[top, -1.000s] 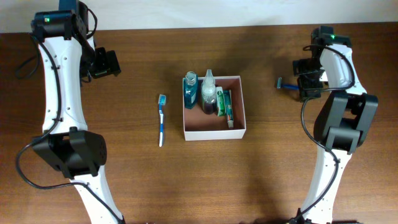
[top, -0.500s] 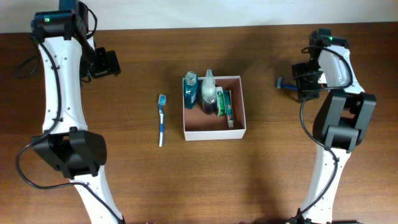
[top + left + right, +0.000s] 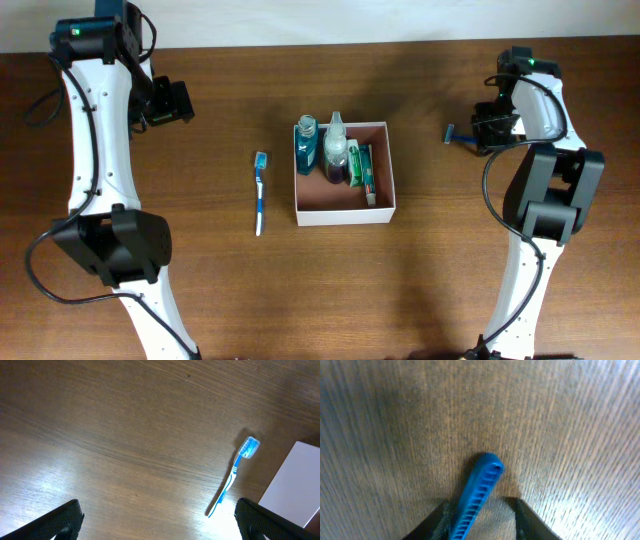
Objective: Pack container
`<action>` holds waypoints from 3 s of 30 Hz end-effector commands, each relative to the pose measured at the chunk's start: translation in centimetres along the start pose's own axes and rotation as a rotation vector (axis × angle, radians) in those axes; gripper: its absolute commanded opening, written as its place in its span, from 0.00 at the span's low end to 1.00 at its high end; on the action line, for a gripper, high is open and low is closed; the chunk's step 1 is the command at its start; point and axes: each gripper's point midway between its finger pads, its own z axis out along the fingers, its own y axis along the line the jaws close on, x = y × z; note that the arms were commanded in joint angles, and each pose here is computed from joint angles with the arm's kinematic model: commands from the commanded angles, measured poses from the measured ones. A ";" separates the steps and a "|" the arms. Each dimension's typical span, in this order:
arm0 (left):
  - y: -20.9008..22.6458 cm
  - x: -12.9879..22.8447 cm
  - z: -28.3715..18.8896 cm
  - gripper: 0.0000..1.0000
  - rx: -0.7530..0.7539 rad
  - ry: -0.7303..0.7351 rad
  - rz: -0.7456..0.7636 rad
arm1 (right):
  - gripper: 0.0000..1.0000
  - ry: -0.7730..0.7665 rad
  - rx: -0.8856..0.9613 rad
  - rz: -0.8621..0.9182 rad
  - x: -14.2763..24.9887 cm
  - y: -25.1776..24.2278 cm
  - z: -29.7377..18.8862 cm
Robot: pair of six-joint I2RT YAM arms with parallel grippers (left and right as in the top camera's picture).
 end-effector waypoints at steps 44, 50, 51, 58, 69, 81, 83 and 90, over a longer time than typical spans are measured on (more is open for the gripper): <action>0.1 0.2 -0.7 0.99 0.009 -0.010 -0.006 | 0.04 0.057 -0.284 -0.552 2.9 5.2 -11.5; 0.1 0.2 -0.7 0.99 0.009 -0.010 -0.006 | 0.04 0.009 -0.323 -0.835 5.1 4.0 -16.8; 0.1 0.2 -0.7 1.00 0.009 -0.010 -0.006 | 0.04 0.006 -0.323 -0.872 5.7 3.8 -17.3; 0.1 0.2 -0.7 0.99 0.009 -0.010 -0.006 | 0.04 0.020 -0.342 -1.183 11.6 2.7 -19.1; 0.1 0.2 -0.7 0.99 0.009 -0.010 -0.006 | 0.04 0.018 -0.342 -1.514 21.5 1.6 -19.0; 0.1 0.2 -0.7 0.99 0.009 -0.010 -0.006 | 0.09 0.002 -0.222 -1.638 25.2 -0.2 -16.7; 0.1 0.2 -0.7 0.99 0.009 -0.010 -0.006 | 0.09 0.016 -0.195 -1.639 25.2 -0.5 -16.0; 0.1 0.2 -0.7 1.00 0.009 -0.010 -0.006 | 0.09 0.044 -0.151 -1.638 25.0 -1.1 -14.8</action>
